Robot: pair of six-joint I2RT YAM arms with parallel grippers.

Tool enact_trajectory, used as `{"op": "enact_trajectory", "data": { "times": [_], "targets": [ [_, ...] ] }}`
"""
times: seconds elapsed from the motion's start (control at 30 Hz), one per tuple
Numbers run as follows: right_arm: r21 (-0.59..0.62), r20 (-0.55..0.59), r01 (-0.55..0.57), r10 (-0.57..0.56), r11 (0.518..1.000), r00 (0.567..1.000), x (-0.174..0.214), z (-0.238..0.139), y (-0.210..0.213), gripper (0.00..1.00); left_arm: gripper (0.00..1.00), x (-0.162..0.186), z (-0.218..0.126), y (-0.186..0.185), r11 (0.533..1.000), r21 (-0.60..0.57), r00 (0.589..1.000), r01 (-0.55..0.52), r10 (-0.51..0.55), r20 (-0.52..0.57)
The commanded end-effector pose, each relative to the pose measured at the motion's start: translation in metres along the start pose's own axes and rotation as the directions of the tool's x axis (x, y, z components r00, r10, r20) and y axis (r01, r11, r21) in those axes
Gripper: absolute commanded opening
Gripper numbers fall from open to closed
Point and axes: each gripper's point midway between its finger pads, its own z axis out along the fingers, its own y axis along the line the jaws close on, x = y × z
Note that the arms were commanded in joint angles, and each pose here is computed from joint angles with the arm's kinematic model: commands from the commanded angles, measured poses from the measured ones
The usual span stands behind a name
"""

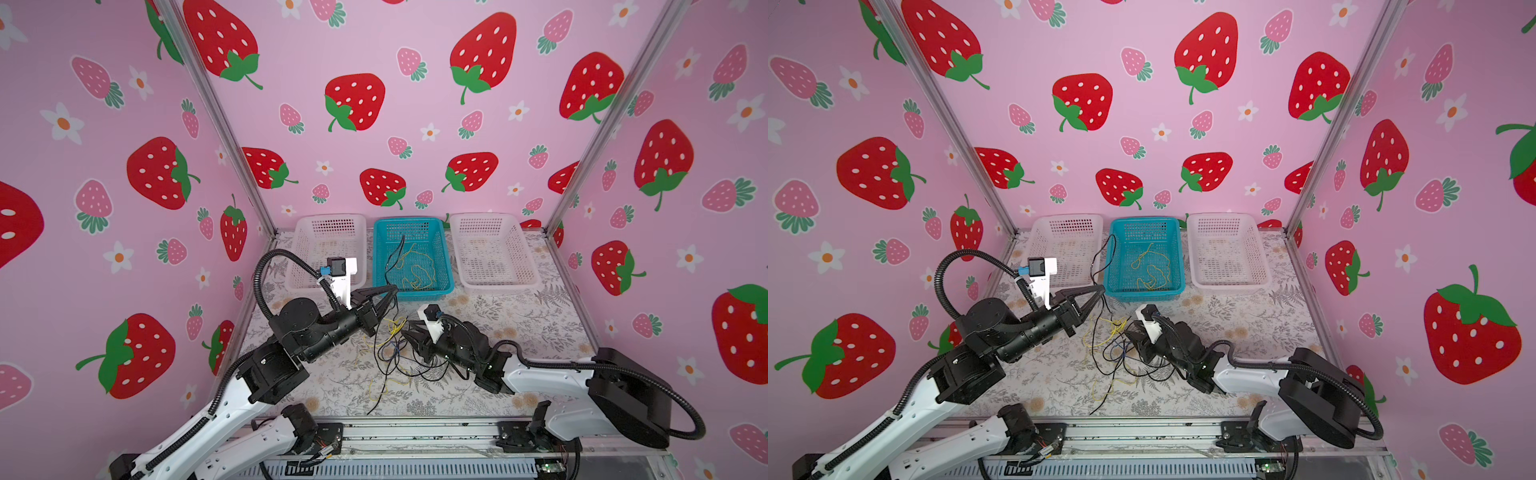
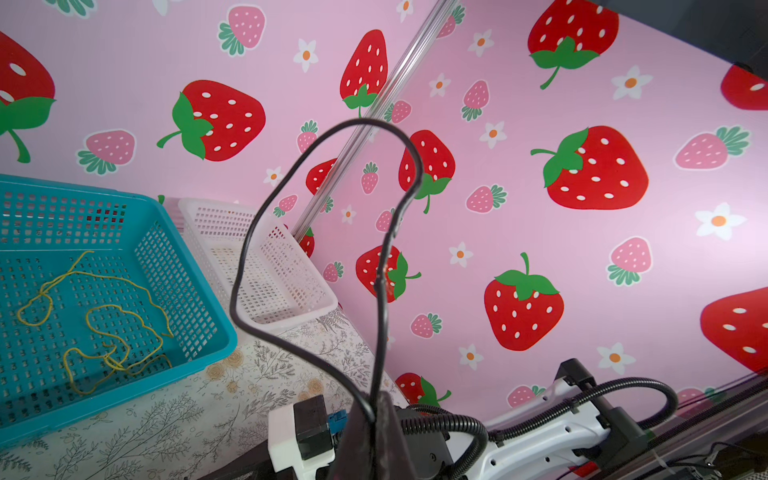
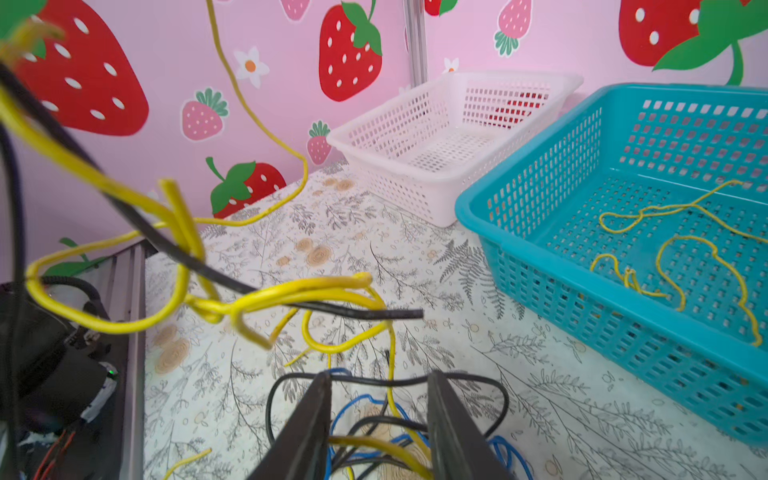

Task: Untangle the cables
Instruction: 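Grasp a yellow wire in the bundle with the right gripper and pull it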

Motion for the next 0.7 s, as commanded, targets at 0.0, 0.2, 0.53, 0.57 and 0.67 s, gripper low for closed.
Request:
{"op": "enact_trajectory", "data": {
  "times": [0.0, 0.2, 0.53, 0.57, 0.67],
  "targets": [
    [-0.051, 0.104, -0.019, 0.024, 0.999, 0.994, -0.028, -0.006, 0.011, 0.43, 0.00, -0.013, -0.004, -0.009, 0.999, 0.039, 0.999, 0.009, -0.011, 0.052],
    [-0.146, 0.122, -0.009, 0.027, 0.989, 0.992, -0.031, -0.016, 0.027, 0.49, 0.00, -0.014, -0.004, -0.010, 0.999, 0.042, 0.998, 0.012, -0.014, 0.059],
    [-0.212, 0.086, -0.030, 0.050, 0.977, 0.995, -0.021, -0.008, 0.038, 0.47, 0.00, -0.020, -0.004, -0.016, 0.996, 0.078, 0.996, 0.036, -0.043, 0.084],
    [-0.211, 0.088, -0.032, 0.051, 0.977, 0.995, -0.022, -0.007, 0.038, 0.46, 0.00, -0.021, -0.004, -0.017, 0.996, 0.084, 0.995, 0.041, -0.048, 0.086],
    [-0.179, 0.097, -0.035, 0.053, 0.983, 0.994, -0.025, -0.003, 0.033, 0.41, 0.00, -0.021, -0.004, -0.019, 0.994, 0.098, 0.994, 0.053, -0.062, 0.091]
  ]
}}
